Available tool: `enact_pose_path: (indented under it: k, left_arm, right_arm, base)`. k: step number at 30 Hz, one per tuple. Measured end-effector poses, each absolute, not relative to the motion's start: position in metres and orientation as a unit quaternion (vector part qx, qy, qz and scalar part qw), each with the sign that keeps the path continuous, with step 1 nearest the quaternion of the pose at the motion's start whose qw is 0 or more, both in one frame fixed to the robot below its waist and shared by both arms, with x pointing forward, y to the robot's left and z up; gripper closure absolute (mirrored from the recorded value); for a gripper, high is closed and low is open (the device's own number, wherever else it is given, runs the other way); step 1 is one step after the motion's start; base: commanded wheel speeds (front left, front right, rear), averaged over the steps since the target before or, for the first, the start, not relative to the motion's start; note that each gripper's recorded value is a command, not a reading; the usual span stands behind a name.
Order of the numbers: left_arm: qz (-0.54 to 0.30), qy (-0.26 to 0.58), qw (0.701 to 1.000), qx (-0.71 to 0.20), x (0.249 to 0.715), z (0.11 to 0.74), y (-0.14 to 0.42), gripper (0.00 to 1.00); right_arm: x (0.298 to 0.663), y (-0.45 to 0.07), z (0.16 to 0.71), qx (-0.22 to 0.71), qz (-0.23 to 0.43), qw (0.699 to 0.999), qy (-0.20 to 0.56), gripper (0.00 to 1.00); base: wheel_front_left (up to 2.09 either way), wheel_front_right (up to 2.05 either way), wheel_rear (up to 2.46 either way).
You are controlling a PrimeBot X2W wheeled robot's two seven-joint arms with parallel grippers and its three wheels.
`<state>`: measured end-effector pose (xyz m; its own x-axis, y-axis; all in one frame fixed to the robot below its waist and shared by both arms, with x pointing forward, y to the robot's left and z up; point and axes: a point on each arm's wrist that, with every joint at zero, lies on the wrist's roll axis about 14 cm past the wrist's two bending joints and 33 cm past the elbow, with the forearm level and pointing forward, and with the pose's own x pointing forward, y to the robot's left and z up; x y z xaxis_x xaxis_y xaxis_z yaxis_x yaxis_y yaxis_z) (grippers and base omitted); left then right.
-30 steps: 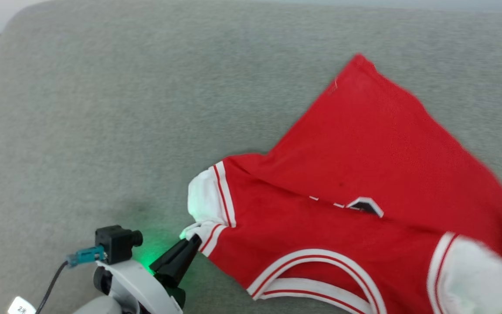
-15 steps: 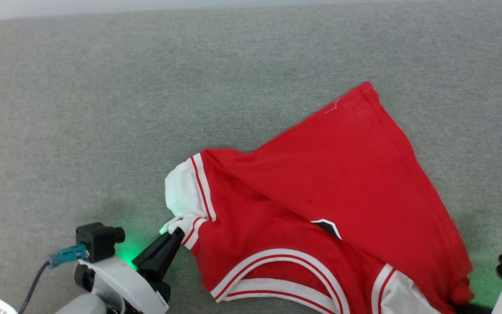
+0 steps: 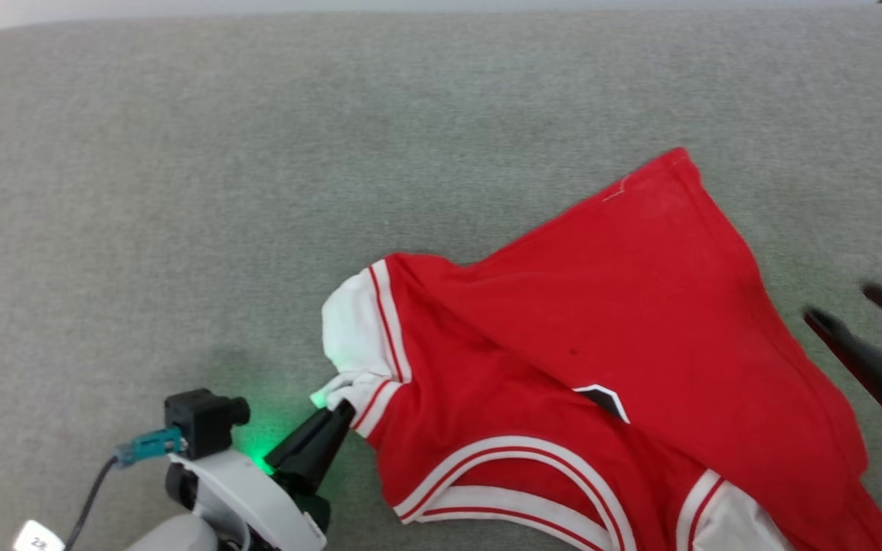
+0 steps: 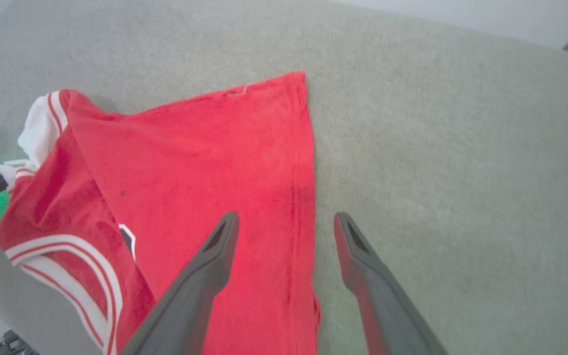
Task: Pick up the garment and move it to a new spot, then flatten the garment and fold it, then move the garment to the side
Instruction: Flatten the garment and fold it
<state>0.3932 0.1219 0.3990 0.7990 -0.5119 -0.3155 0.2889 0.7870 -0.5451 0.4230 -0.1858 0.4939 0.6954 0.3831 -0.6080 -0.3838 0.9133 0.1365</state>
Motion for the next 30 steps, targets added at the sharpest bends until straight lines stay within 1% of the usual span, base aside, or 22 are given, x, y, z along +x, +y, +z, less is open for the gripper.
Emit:
enact_pose_path:
  k: [4, 8, 10, 13, 15, 19, 23, 24, 25, 26, 27, 30]
  left_arm:
    - [-0.215, 0.228, 0.915, -0.254, 0.389, 0.400, 0.119, 1.00]
    - [-0.204, 0.225, 0.916, -0.260, 0.388, 0.399, 0.124, 1.00]
    - [-0.199, 0.227, 0.917, -0.261, 0.387, 0.397, 0.126, 1.00]
    - [-0.194, 0.231, 0.918, -0.258, 0.386, 0.394, 0.129, 1.00]
    - [-0.189, 0.232, 0.918, -0.259, 0.385, 0.392, 0.131, 1.00]
    - [-0.181, 0.234, 0.919, -0.262, 0.384, 0.389, 0.134, 1.00]
    - [-0.178, 0.237, 0.918, -0.264, 0.384, 0.386, 0.135, 1.00]
    - [-0.178, 0.238, 0.918, -0.264, 0.384, 0.386, 0.135, 1.00]
    - [-0.179, 0.238, 0.917, -0.264, 0.384, 0.386, 0.134, 1.00]
    - [-0.180, 0.239, 0.917, -0.264, 0.384, 0.385, 0.134, 1.00]
    - [-0.180, 0.240, 0.916, -0.265, 0.384, 0.385, 0.133, 1.00]
    - [-0.172, 0.240, 0.915, -0.275, 0.386, 0.386, 0.135, 1.00]
  right_arm:
    - [0.463, -0.158, 0.493, -0.015, 0.236, 0.921, 0.311, 0.00]
    - [0.493, -0.132, 0.474, -0.051, 0.257, 0.908, 0.326, 0.00]
    - [0.501, -0.121, 0.458, -0.061, 0.267, 0.897, 0.347, 0.00]
    - [0.514, -0.123, 0.432, -0.085, 0.261, 0.885, 0.376, 0.00]
    - [0.522, -0.124, 0.420, -0.096, 0.258, 0.881, 0.385, 0.00]
    - [0.541, -0.120, 0.410, -0.110, 0.255, 0.883, 0.379, 0.00]
    - [0.546, -0.116, 0.397, -0.115, 0.259, 0.875, 0.392, 0.00]
    - [0.546, -0.116, 0.395, -0.113, 0.260, 0.873, 0.396, 0.36]
    - [0.545, -0.115, 0.394, -0.114, 0.262, 0.871, 0.400, 0.59]
    - [0.544, -0.114, 0.393, -0.114, 0.264, 0.869, 0.402, 0.77]
    - [0.544, -0.113, 0.393, -0.109, 0.265, 0.870, 0.402, 1.00]
    - [0.542, -0.108, 0.395, -0.085, 0.270, 0.873, 0.398, 1.00]
  base:
    - [0.00, 0.00, 0.00]
    - [0.00, 0.00, 0.00]
    - [0.00, 0.00, 0.00]
    - [0.00, 0.00, 0.00]
    - [0.00, 0.00, 0.00]
    - [0.00, 0.00, 0.00]
    - [0.00, 0.00, 0.00]
    - [0.00, 0.00, 0.00]
    - [0.00, 0.00, 0.00]
    - [0.00, 0.00, 0.00]
    - [0.00, 0.00, 0.00]
    - [0.00, 0.00, 0.00]
